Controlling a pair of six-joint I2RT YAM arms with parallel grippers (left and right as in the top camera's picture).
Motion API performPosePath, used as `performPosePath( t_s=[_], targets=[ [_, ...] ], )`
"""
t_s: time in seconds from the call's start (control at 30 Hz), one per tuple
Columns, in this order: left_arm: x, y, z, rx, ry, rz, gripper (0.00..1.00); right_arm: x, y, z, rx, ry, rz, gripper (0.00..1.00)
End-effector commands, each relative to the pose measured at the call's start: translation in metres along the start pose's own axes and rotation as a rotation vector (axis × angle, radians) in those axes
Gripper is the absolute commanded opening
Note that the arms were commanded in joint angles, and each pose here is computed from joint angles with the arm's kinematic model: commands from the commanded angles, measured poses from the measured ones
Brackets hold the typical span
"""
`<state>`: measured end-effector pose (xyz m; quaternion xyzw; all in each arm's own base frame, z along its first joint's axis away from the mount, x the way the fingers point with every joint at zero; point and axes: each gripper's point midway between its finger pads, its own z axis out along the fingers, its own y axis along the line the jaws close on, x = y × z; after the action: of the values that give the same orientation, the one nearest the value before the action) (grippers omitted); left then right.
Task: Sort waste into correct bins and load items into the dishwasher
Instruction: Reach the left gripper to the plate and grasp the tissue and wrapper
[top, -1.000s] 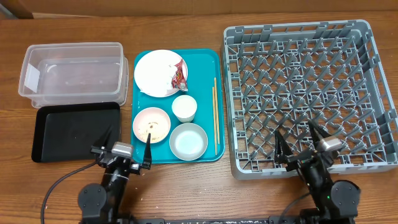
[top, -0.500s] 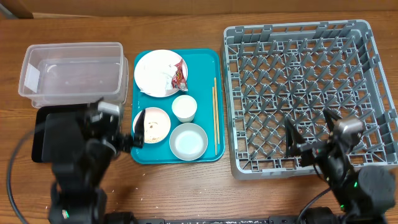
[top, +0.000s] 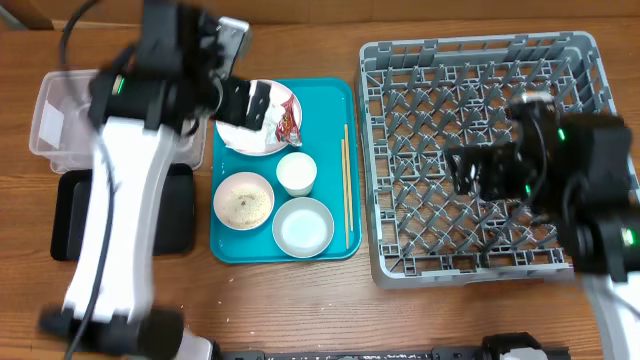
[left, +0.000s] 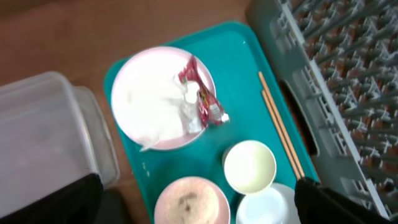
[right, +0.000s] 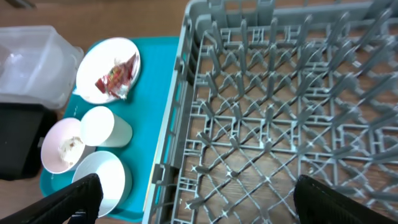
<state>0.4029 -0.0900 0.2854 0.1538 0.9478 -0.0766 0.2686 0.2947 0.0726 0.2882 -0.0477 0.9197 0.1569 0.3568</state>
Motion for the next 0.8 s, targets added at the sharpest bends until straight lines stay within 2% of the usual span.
performPosePath(
  t_s=[0.0,0.2,0.27,0.4,0.63,0.77],
  targets=[
    [-0.013,-0.003,0.035,0.063,0.057,-0.033,1.0,-0.003,0.005,0.016,-0.043,0.053,0.011,1.0],
    [-0.01,0.01,0.128,0.077,0.151,-0.101,1.0,0.006,0.013,0.041,-0.124,0.145,0.045,1.0],
    [-0.005,0.018,0.155,0.046,0.183,-0.186,0.96,0.006,0.013,0.043,-0.127,0.152,0.048,1.0],
    [0.01,0.033,0.202,-0.029,0.237,-0.337,0.96,0.007,0.012,0.043,-0.127,0.155,0.048,1.0],
    [0.039,0.039,0.263,-0.09,0.321,-0.375,0.99,0.009,0.012,0.043,-0.126,0.164,0.052,1.0],
    [0.06,0.044,0.284,-0.125,0.378,-0.383,0.97,0.009,0.012,0.043,-0.126,0.164,0.052,1.0]
  ],
)
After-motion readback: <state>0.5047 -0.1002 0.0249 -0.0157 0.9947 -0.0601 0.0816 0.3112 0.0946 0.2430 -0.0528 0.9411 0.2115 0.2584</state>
